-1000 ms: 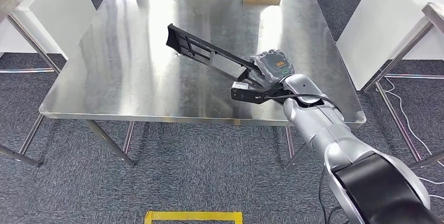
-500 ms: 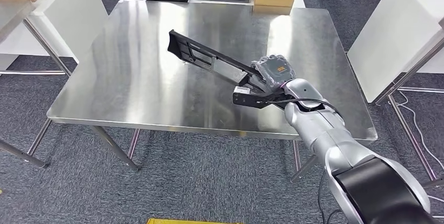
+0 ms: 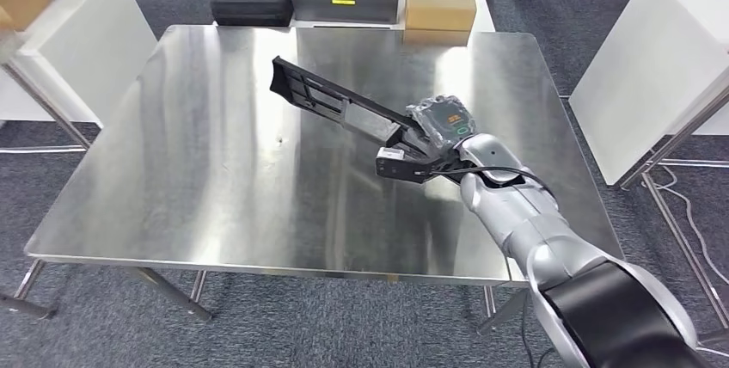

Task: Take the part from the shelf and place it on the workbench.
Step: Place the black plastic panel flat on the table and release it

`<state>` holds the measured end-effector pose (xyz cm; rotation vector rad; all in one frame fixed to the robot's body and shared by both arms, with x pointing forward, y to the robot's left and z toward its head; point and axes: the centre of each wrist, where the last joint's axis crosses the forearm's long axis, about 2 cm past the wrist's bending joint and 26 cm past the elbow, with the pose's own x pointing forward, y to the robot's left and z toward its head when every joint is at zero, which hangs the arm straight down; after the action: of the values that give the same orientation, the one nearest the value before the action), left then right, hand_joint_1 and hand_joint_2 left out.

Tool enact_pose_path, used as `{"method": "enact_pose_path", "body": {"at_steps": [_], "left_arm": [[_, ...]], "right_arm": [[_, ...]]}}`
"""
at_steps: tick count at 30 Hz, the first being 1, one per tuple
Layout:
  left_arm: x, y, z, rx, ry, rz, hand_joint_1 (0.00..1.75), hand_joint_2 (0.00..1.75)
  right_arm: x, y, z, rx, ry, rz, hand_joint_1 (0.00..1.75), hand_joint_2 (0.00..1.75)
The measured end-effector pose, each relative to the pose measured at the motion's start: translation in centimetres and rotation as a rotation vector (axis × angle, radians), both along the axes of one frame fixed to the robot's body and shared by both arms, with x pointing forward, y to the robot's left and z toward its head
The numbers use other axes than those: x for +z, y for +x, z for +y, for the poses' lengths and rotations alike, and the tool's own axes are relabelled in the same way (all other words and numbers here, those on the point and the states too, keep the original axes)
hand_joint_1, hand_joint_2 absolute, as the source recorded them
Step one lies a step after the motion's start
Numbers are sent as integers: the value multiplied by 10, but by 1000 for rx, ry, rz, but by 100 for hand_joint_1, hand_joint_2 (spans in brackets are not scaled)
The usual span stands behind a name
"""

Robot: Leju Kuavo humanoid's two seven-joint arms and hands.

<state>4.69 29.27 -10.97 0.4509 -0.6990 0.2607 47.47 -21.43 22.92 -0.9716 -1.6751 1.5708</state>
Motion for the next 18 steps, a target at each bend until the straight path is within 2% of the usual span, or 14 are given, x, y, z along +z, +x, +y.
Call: {"method": "enact_pose_path", "body": {"at_steps": [6, 13, 16, 18], "left_arm": [[1, 6, -1, -3, 5, -17, 0, 175], [2, 5, 0, -43, 157, -40, 0, 175], [2, 6, -2, -50, 180, -49, 0, 175], [2, 7, -3, -48, 190, -48, 0, 175]], "right_arm": [[7, 3, 0, 0, 4, -18, 175, 175], [-10, -3, -11, -12, -24, 16, 175, 175], [-11, -3, -11, -7, -30, 16, 175, 175], [-6, -1, -8, -1, -30, 4, 87, 87]]}}
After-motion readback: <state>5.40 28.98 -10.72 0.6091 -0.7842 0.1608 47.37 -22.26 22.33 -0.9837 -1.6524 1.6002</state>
